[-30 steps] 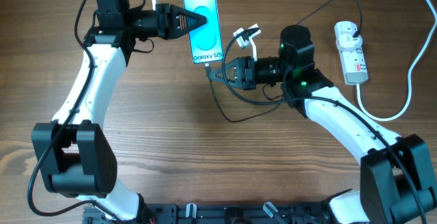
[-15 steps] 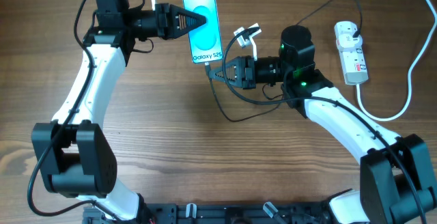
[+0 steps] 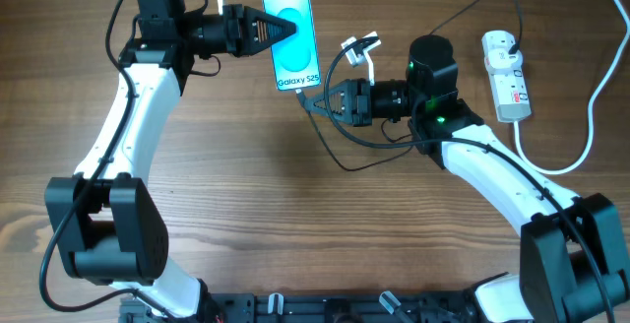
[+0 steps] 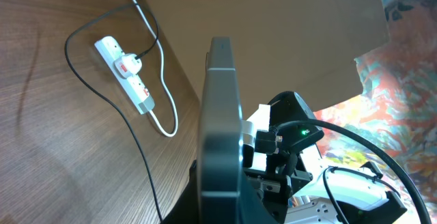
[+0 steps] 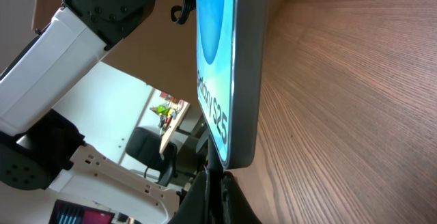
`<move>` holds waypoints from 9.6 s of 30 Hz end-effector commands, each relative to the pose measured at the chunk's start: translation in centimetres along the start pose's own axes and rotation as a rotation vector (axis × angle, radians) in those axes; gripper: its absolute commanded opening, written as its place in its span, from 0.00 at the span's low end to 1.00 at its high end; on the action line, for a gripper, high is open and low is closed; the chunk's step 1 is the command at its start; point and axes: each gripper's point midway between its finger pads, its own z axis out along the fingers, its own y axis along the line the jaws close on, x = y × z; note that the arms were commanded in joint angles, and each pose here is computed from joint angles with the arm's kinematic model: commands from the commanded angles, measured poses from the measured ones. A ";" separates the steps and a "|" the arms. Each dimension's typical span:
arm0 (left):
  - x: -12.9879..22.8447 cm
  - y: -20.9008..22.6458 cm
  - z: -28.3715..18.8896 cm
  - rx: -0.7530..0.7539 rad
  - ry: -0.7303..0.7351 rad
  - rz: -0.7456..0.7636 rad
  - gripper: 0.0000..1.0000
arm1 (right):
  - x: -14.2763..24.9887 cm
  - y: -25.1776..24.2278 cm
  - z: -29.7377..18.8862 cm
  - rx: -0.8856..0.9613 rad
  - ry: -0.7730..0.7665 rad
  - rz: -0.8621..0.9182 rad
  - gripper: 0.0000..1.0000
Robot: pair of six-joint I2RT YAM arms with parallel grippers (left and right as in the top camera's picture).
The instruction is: Plug charger to phone and switch on socket
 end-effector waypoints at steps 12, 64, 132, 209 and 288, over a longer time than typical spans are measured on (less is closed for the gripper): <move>-0.1 -1.7 -0.1 0.029 0.014 0.036 0.04 | -0.7 -1.2 -0.3 0.039 -0.039 0.026 0.04; -3.9 2.4 -5.4 -0.166 -0.214 -0.161 0.04 | 12.6 -26.8 -12.3 1.431 0.114 0.266 0.12; -2.9 -0.8 -2.9 -0.030 -0.103 -0.158 0.04 | -2.2 1.8 2.0 0.062 -0.097 0.112 0.04; -2.7 -1.6 -2.9 0.001 -0.077 -0.134 0.04 | -2.5 1.8 2.2 -0.093 -0.048 0.182 0.04; -3.0 -1.4 -2.9 -0.015 -0.095 -0.112 0.04 | -2.7 1.5 1.8 -0.086 -0.056 0.187 0.04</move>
